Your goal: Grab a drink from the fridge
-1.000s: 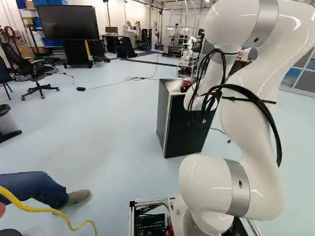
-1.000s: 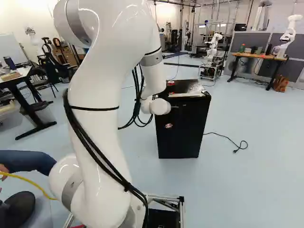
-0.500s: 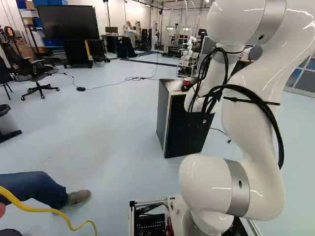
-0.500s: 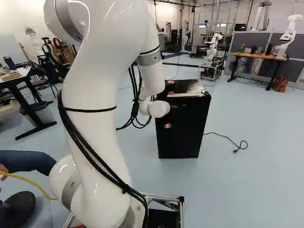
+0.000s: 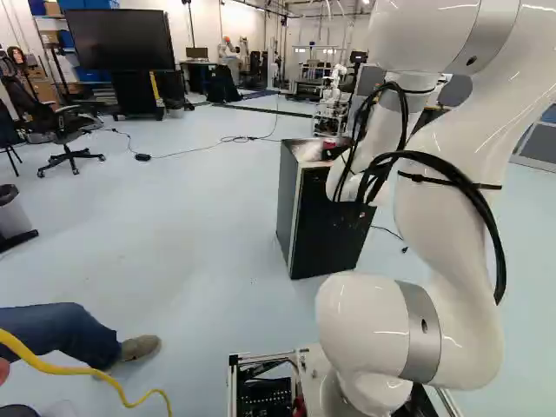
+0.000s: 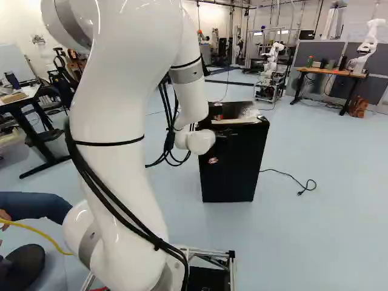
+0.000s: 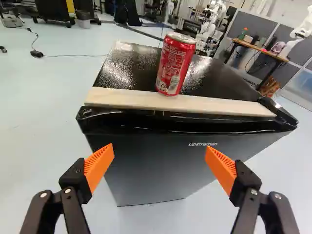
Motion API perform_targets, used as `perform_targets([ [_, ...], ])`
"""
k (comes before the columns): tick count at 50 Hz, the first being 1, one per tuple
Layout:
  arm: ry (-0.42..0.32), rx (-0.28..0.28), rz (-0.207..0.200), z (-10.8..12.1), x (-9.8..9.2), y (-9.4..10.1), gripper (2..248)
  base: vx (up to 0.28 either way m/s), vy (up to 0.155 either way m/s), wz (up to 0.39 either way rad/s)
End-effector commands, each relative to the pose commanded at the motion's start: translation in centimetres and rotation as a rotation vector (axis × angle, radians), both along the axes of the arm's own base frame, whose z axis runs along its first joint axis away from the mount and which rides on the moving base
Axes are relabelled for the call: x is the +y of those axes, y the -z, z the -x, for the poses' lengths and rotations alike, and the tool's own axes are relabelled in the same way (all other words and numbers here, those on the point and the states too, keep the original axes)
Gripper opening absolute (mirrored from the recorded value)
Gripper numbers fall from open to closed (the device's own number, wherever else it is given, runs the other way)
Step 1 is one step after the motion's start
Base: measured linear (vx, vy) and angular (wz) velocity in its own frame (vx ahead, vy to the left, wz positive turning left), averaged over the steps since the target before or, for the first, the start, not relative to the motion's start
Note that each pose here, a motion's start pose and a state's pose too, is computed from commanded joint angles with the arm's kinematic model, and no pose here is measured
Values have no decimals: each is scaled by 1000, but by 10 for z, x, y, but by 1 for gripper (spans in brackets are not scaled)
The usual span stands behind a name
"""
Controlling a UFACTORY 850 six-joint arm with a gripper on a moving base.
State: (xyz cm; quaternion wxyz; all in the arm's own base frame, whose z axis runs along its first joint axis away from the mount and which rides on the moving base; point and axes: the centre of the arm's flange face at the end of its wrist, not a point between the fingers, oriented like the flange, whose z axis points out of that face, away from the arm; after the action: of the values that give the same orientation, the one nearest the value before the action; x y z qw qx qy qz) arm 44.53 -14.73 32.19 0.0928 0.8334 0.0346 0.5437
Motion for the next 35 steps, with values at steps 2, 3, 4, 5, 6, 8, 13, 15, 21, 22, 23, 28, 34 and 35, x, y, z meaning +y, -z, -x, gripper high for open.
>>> perform_targets([
  [2,-1,-8,0,1,1,-1,247,0,0,0],
  [3,-1,-12,1,1,1,-1,247,0,0,0],
  [4,-1,-16,1,1,1,-2,247,0,0,0],
  [5,-1,-20,1,1,2,-2,247,0,0,0],
  [6,-2,-24,1,1,2,-2,247,0,0,0],
  [8,-2,-33,2,1,3,-3,247,0,0,0],
  [13,-2,-54,2,1,4,-5,247,0,0,0],
  [15,-1,-62,3,1,5,-6,247,0,0,0],
  [21,1,-88,3,0,6,-8,247,0,0,0],
  [22,1,-92,3,0,7,-8,247,0,0,0],
  [23,1,-96,3,0,7,-9,247,0,0,0],
  [28,5,-118,4,0,8,-11,247,0,0,0],
  [34,13,-144,3,-2,9,-13,247,0,0,0],
  [35,15,-149,3,-3,9,-13,247,0,0,0],
])
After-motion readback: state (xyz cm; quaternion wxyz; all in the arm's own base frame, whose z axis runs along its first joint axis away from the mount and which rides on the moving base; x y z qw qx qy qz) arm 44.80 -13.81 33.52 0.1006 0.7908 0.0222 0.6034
